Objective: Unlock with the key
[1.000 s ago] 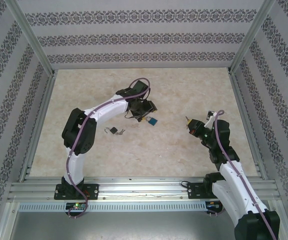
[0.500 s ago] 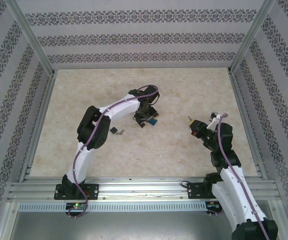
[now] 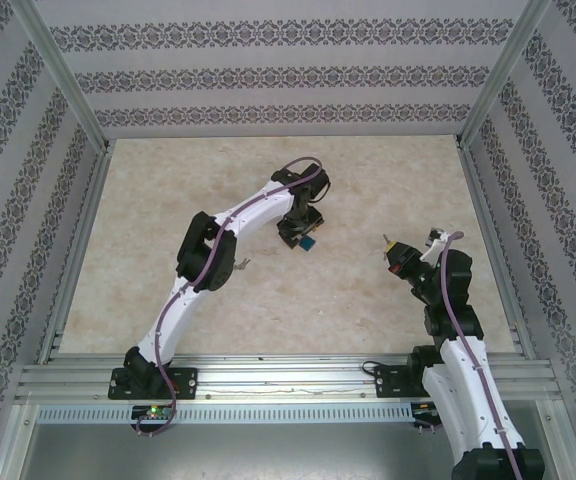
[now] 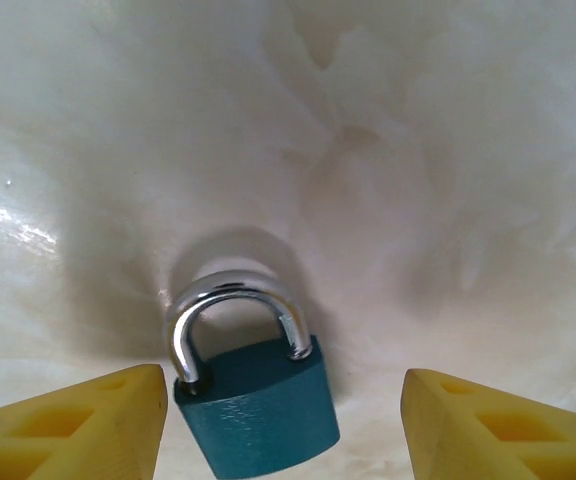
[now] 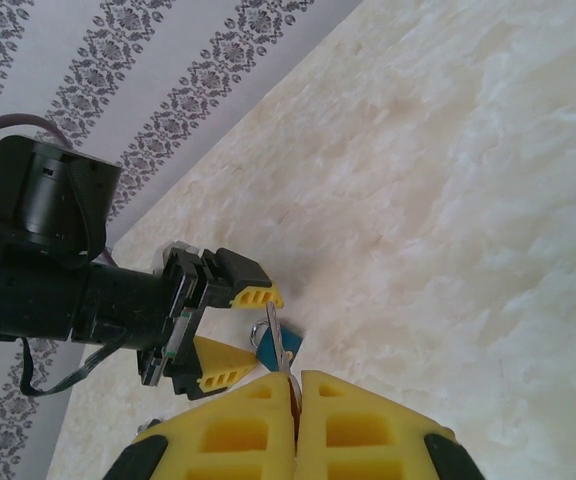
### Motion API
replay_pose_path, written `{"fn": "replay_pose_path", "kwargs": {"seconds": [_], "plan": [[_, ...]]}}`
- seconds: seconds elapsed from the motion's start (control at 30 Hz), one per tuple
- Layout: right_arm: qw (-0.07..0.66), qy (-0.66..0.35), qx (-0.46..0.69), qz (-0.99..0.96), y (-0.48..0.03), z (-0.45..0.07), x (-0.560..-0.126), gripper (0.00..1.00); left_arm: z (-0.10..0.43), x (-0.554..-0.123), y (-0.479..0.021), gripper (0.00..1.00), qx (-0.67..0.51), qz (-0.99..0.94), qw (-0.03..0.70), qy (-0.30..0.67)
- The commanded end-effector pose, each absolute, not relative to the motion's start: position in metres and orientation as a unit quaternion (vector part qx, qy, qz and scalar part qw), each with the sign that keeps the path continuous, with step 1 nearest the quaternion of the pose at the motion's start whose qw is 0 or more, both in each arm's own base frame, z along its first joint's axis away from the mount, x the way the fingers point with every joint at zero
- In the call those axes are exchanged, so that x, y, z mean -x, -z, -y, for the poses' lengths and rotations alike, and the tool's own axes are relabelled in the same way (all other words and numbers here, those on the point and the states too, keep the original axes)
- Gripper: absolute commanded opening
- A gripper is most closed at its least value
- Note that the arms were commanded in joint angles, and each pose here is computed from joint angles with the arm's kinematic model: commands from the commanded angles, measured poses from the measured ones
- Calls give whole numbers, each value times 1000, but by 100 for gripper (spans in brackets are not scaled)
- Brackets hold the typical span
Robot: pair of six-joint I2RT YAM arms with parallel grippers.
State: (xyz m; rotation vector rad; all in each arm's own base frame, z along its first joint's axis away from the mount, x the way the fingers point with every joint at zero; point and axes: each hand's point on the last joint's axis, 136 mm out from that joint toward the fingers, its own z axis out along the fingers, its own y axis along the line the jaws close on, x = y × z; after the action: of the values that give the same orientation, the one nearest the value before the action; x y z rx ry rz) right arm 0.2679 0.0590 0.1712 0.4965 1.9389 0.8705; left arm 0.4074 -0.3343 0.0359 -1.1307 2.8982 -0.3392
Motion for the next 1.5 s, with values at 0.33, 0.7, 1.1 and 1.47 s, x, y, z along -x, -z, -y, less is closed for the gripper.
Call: {"fn": "replay_pose_path", "kwargs": {"seconds": [0.33, 0.7, 1.1, 1.47], "plan": [[463, -356, -204, -786, -165, -51, -266, 0, 329, -382, -4, 56, 375, -926, -34, 32], [464, -356, -211, -783, -165, -49, -265, 0, 326, -376, 31, 46, 340, -939, -54, -3], [458, -356, -218, -785, -162, -47, -265, 0, 310, -388, 21, 41, 277, -961, -19, 6], [434, -363, -196, -801, -153, -65, -261, 0, 265, -393, -18, 40, 272, -959, 48, 65]]}}
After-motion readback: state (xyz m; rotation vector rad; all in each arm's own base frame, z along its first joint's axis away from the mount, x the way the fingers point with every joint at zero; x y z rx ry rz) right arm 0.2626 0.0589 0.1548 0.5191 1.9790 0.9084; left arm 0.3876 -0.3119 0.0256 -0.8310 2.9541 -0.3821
